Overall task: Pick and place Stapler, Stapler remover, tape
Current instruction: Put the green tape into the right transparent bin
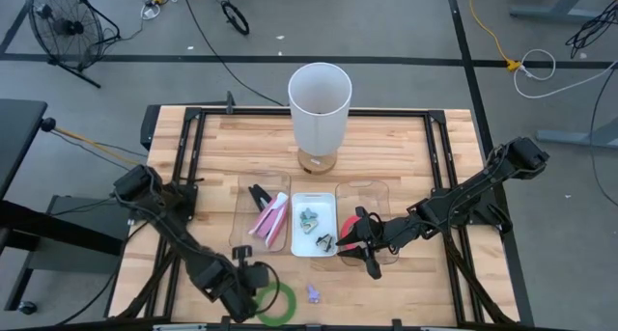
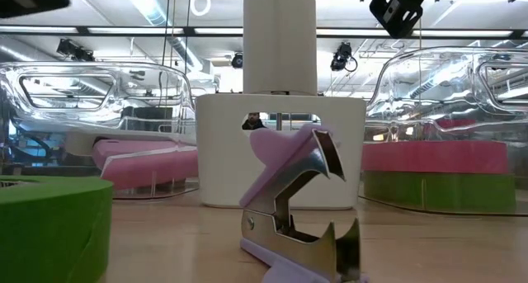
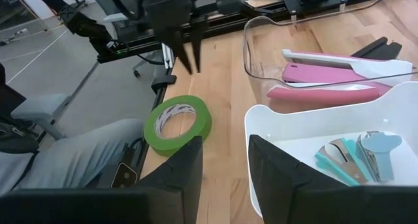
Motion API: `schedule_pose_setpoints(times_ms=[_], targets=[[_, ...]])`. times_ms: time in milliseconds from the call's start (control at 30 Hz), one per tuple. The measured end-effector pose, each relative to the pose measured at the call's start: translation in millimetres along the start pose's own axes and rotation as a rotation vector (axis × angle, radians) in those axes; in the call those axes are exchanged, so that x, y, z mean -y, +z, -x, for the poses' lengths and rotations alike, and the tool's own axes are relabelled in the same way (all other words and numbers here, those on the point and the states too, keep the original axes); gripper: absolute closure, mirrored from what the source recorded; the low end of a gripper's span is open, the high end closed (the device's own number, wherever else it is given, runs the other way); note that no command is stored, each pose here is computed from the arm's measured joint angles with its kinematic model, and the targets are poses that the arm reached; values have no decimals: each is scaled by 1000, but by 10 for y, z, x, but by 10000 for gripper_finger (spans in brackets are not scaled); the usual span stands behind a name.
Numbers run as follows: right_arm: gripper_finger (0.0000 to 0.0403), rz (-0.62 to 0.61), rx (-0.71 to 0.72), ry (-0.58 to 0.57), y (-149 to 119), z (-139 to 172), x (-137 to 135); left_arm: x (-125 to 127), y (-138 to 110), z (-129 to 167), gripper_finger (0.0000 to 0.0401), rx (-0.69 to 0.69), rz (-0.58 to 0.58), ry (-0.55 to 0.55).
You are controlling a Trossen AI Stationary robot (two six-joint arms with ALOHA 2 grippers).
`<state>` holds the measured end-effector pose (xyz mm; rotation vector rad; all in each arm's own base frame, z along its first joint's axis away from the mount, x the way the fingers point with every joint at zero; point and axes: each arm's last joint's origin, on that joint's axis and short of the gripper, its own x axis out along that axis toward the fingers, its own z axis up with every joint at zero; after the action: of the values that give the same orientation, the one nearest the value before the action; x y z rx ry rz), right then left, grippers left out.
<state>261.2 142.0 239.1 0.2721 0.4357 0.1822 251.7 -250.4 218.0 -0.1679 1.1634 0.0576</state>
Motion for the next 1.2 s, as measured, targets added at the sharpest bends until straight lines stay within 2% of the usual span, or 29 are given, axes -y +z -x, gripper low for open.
schedule_pose_setpoints(times_ms=[133,267,567,833,1200], targets=[[280,0,0,0,0,0,0,69,-14,1,345,27,67,-38],[280,0,-1,0,-1,0,0,112,-49,-110,334,4,77,-30],[280,0,-1,0,-1,0,0,139,-116,-440,269,-73,96,21],[280,0,-1,0,-1,0,0,141,-105,-447,214,-47,163,31],[280,0,-1,0,-1,0,0,125,-76,-453,183,4,302,55]])
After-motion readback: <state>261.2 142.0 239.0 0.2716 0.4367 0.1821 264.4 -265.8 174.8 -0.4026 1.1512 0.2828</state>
